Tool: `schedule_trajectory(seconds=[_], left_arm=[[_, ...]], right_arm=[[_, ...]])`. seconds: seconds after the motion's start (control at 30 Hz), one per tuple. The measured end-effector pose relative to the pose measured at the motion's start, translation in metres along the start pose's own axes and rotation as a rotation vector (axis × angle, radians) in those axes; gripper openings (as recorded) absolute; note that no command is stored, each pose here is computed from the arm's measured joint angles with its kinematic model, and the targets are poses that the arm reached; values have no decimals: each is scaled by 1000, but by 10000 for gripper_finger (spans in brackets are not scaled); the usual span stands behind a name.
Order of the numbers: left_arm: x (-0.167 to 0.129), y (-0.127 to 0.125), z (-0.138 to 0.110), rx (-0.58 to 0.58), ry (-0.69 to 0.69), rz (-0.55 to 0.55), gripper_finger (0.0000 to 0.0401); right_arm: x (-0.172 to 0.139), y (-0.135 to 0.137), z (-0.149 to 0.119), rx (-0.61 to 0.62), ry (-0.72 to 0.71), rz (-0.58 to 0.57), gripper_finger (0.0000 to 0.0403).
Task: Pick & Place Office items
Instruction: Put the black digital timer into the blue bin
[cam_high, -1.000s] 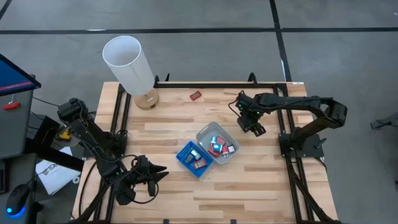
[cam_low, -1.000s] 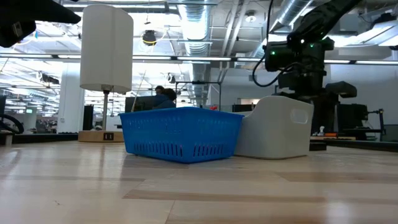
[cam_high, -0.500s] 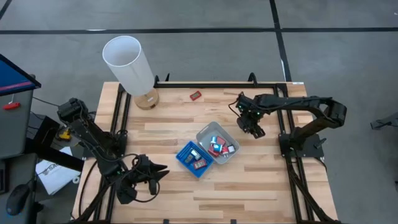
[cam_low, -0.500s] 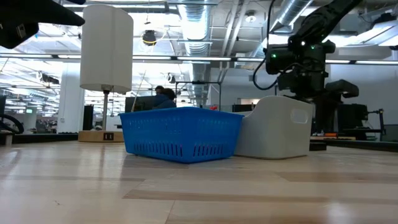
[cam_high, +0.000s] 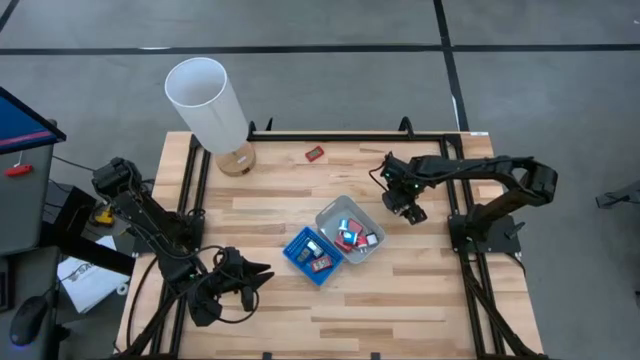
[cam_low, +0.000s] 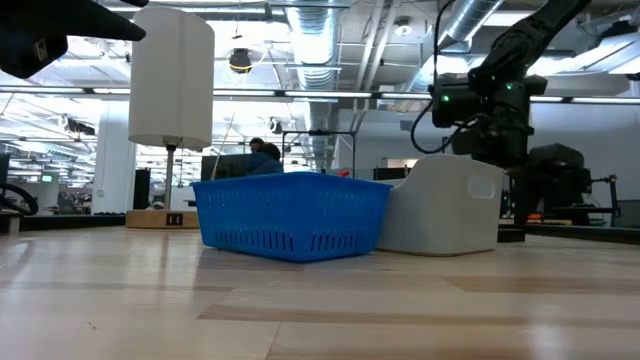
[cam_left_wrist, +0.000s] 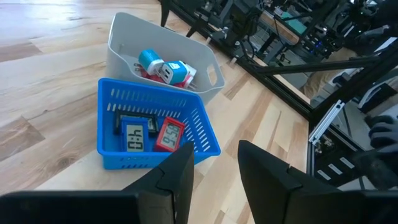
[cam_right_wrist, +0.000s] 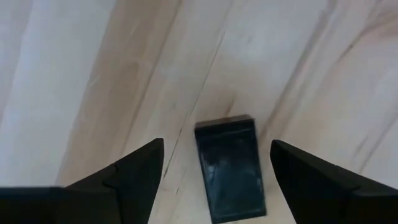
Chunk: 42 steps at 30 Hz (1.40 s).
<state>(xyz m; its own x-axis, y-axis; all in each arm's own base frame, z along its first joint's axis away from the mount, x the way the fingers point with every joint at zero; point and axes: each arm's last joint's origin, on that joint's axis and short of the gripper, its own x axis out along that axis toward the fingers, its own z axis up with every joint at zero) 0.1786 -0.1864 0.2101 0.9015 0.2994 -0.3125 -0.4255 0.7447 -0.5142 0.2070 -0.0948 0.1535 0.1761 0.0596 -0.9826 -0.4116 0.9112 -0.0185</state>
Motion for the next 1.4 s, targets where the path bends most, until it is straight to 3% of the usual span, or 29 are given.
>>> schedule_trajectory(seconds=[0.53, 0.83, 1.1, 1.4], left_arm=[[3, -2, 2, -36, -2, -9, 121], [3, -2, 2, -36, 2, -11, 121], [2, -2, 2, -36, 9, -13, 120], [2, -2, 2, -37, 11, -14, 121]], right_arm=[[11, -6, -7, 38, -41, -95, 286], [10, -9, -12, 66, -49, -79, 286], [30, -8, -10, 71, 14, 8, 286], [26, -9, -9, 84, -12, -31, 257]])
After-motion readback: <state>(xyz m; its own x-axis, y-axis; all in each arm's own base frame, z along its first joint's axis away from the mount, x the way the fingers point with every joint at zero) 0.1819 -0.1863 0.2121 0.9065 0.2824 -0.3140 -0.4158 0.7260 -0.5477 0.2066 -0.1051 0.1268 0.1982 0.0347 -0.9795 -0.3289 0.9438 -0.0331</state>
